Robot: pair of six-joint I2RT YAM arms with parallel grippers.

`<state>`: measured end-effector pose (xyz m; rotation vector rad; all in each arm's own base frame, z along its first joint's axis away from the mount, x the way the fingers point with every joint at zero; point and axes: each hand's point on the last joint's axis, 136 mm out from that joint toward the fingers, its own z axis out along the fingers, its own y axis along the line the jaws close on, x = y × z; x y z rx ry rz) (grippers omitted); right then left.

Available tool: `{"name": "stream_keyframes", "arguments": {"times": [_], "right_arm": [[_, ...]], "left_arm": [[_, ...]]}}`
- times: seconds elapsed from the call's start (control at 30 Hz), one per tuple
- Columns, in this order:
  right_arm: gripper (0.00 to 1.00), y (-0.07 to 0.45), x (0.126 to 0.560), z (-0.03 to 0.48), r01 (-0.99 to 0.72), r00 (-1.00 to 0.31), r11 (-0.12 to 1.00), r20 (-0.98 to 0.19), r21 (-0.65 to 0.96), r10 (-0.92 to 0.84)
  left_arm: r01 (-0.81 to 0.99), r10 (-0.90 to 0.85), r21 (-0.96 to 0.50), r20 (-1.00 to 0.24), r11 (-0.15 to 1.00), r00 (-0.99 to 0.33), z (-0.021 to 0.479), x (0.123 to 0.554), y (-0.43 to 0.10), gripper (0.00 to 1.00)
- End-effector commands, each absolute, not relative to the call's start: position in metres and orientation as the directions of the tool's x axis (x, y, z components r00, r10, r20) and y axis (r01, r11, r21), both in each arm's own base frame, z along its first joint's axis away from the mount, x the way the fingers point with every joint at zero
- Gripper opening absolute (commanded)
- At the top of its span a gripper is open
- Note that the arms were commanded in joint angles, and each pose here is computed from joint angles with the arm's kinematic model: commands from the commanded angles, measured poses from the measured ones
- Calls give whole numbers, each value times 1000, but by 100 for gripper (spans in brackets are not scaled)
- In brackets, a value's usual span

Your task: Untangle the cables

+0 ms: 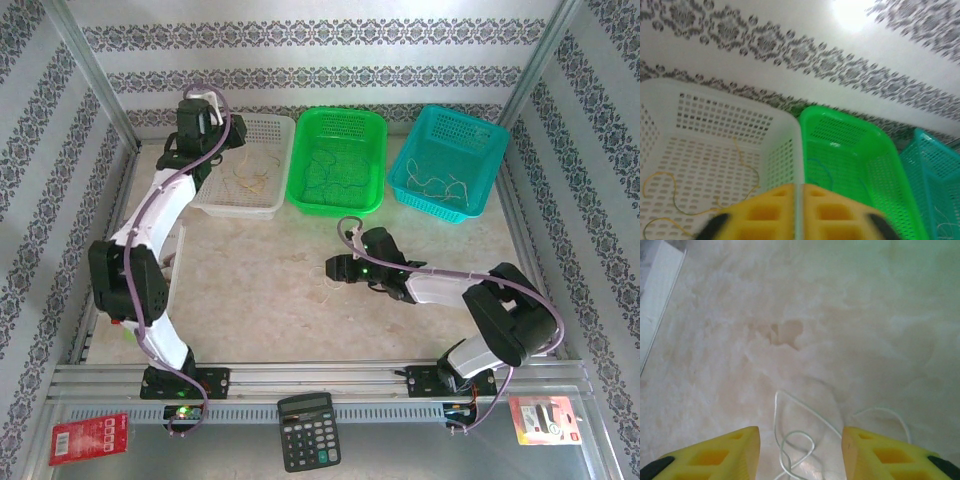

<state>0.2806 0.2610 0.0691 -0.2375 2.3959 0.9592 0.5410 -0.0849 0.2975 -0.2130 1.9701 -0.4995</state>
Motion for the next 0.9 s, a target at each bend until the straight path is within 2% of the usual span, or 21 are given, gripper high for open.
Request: {"name": "stream_keyframes", "arguments": {"times": [0.0, 0.1, 0.13, 0.17, 0.53, 0.87], "right_arm": [[49, 258, 292, 91, -372, -803, 744, -594, 555, 42], [50, 254, 294, 100, -371, -794, 753, -606, 544, 47], [50, 252, 295, 102, -371, -791, 758, -610, 537, 45], [50, 251, 295, 104, -371, -789, 762, -612, 530, 42], [50, 216, 288, 79, -294, -811, 879, -584, 376, -22], [50, 226, 299, 55, -369, -820, 885, -548, 284, -166]], "left_arm": [[63, -322, -401, -810, 914, -489, 283, 548, -79, 45], [81, -313, -412, -792, 908, -524, 279, 548, -84, 84], [87, -312, -417, -788, 905, -531, 278, 546, -86, 94], [95, -312, -421, -787, 902, -532, 280, 545, -87, 100], [220, -401, -579, -745, 785, -533, 323, 501, -115, 100], [255, -459, -684, -675, 684, -578, 308, 438, -142, 100]]}}
